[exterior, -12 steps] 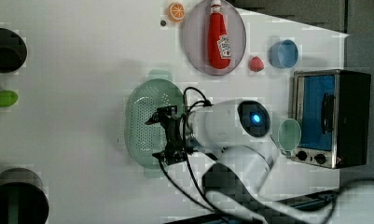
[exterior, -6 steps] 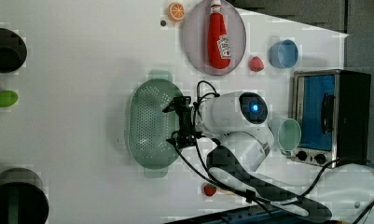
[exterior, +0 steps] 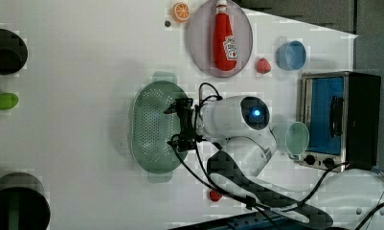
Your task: Drag strainer left to right.
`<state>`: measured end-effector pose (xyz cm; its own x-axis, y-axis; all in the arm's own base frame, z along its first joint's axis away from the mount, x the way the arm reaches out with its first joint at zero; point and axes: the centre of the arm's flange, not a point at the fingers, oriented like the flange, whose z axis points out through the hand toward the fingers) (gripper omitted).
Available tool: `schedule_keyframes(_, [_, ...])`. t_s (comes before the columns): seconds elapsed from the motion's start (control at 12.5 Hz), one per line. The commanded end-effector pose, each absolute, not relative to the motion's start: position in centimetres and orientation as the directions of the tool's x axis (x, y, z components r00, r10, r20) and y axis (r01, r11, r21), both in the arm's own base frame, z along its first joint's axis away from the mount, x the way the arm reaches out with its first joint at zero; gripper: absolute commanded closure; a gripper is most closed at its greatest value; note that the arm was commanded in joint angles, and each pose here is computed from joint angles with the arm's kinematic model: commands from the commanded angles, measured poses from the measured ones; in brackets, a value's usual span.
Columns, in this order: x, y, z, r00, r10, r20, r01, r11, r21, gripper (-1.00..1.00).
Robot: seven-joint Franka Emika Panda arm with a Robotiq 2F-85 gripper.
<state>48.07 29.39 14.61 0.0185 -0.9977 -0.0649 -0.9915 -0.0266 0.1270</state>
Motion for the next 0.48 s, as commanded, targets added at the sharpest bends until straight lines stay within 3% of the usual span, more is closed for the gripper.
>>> schedule_keyframes(0.08, [48.8,28.6,16.3,0.006,-0.999,-0.043,-0.995,-0.011,0.098,-1.0])
schedule_keyframes(0.48, [48.5,24.7,17.1,0.015,-1.0,-0.019,-0.995,-0.017,0.099,-1.0])
